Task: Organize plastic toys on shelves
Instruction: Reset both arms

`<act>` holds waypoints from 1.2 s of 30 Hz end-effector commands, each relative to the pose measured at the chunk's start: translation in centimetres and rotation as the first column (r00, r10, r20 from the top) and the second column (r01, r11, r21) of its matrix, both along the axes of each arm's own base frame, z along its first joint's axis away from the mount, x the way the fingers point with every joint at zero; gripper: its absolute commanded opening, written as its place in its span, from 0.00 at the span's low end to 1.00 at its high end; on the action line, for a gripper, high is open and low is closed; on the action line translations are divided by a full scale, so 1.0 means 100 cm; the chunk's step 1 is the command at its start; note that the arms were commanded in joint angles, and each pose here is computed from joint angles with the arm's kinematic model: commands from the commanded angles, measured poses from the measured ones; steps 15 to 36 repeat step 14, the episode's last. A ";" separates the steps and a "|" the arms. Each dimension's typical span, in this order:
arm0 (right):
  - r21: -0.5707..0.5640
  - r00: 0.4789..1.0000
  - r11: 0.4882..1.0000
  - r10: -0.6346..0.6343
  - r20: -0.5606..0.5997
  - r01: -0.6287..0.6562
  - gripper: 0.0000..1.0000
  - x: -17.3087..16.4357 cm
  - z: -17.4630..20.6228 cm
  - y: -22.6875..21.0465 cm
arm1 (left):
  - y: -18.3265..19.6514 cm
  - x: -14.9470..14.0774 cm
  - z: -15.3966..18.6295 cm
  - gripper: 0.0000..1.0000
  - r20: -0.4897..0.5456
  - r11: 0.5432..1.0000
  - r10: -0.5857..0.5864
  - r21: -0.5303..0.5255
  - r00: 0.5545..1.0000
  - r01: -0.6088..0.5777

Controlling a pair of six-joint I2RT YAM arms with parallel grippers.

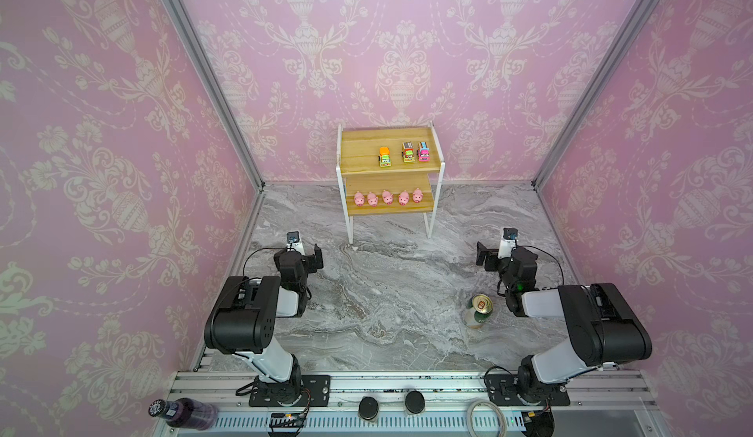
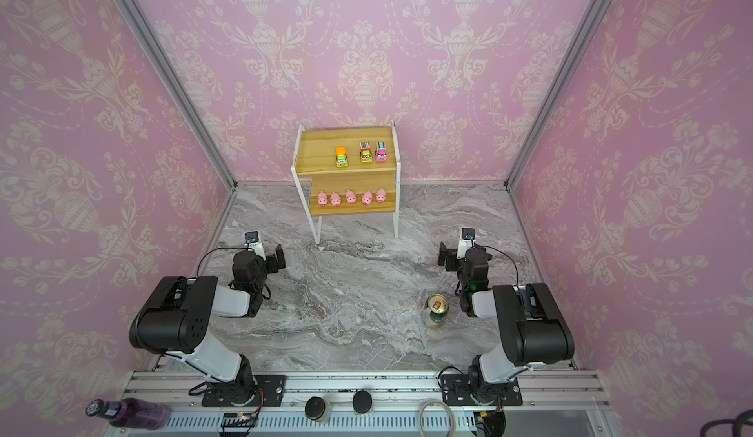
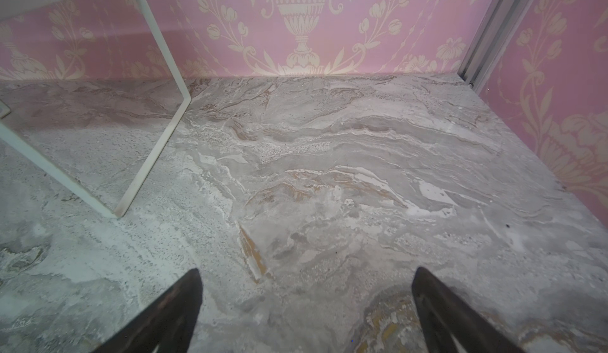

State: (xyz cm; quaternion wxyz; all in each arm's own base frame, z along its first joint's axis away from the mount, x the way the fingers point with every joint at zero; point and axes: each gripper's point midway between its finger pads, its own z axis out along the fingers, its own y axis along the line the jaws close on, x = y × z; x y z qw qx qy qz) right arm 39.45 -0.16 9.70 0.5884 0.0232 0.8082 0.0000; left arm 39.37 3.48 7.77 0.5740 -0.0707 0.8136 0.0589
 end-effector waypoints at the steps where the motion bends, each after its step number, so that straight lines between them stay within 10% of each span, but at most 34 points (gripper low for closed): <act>1: 0.013 1.000 1.000 0.005 -0.002 -0.005 1.00 -0.001 -0.001 0.001 | 0.001 0.000 0.001 0.99 0.007 1.000 -0.011 0.009 1.000 0.011; 36: 0.011 1.000 1.000 0.004 -0.006 -0.004 1.00 0.000 -0.001 0.001 | 0.001 0.000 0.000 0.99 0.006 1.000 -0.011 0.009 1.000 0.011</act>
